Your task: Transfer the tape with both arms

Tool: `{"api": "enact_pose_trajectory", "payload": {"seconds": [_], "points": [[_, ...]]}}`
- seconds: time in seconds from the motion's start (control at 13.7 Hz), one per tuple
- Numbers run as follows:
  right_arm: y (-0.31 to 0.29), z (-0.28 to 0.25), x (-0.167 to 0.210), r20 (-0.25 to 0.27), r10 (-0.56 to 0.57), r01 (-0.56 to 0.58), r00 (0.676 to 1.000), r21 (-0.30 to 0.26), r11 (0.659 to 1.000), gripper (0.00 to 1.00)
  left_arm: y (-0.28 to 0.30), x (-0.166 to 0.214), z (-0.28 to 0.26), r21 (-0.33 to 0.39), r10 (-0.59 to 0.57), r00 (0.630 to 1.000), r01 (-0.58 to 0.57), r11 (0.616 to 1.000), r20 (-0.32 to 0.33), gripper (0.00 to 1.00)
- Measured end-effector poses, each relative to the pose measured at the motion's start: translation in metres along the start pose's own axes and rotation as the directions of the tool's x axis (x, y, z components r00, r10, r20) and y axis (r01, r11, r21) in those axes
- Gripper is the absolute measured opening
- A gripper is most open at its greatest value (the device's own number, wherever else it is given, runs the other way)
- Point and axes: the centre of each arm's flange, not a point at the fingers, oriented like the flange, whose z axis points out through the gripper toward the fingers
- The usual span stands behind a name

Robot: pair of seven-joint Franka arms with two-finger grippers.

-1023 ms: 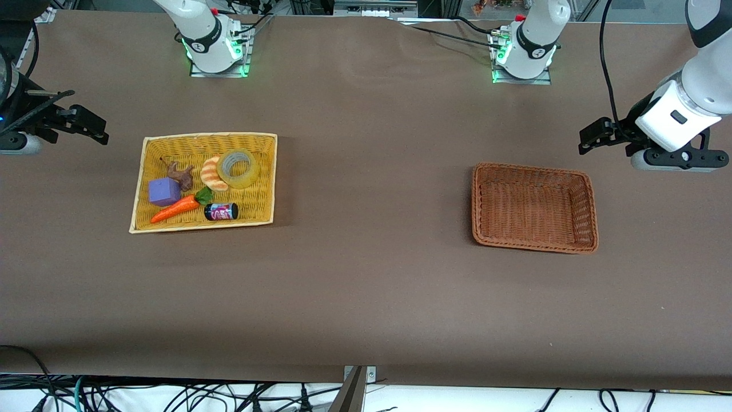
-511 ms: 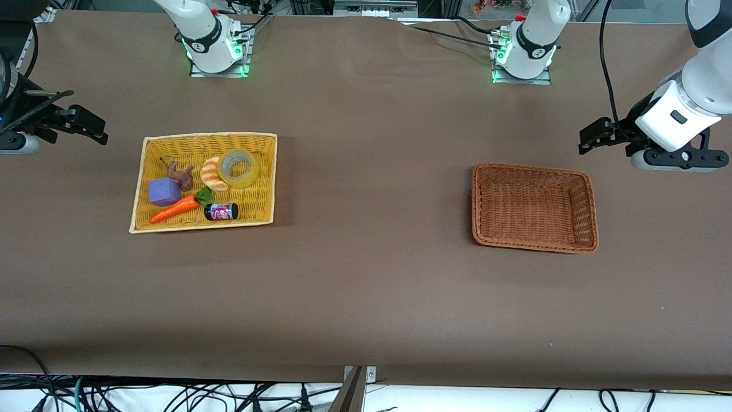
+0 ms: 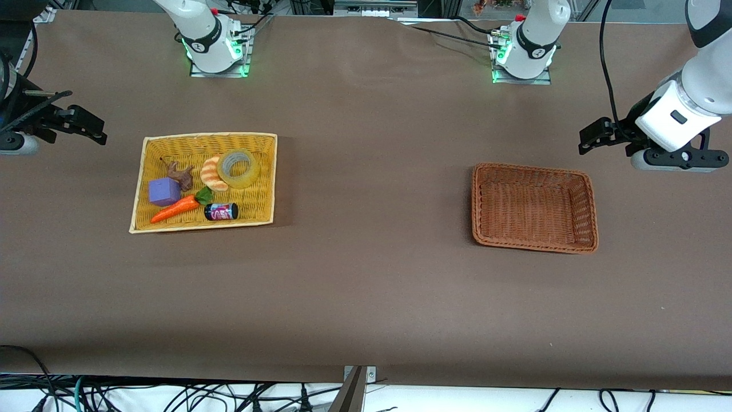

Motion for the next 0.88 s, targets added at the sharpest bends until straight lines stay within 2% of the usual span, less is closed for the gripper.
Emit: {"api": "enact_pose_trajectory", "payload": {"seconds": [0.88], "points": [[0.0044, 0.0004, 0.0002, 0.001, 0.008, -0.008, 1.000, 0.000, 1.000, 1.00, 0.0000, 0.0000, 0.0000, 0.000, 0.000, 1.000, 0.000, 1.000, 0.000, 1.00]]}}
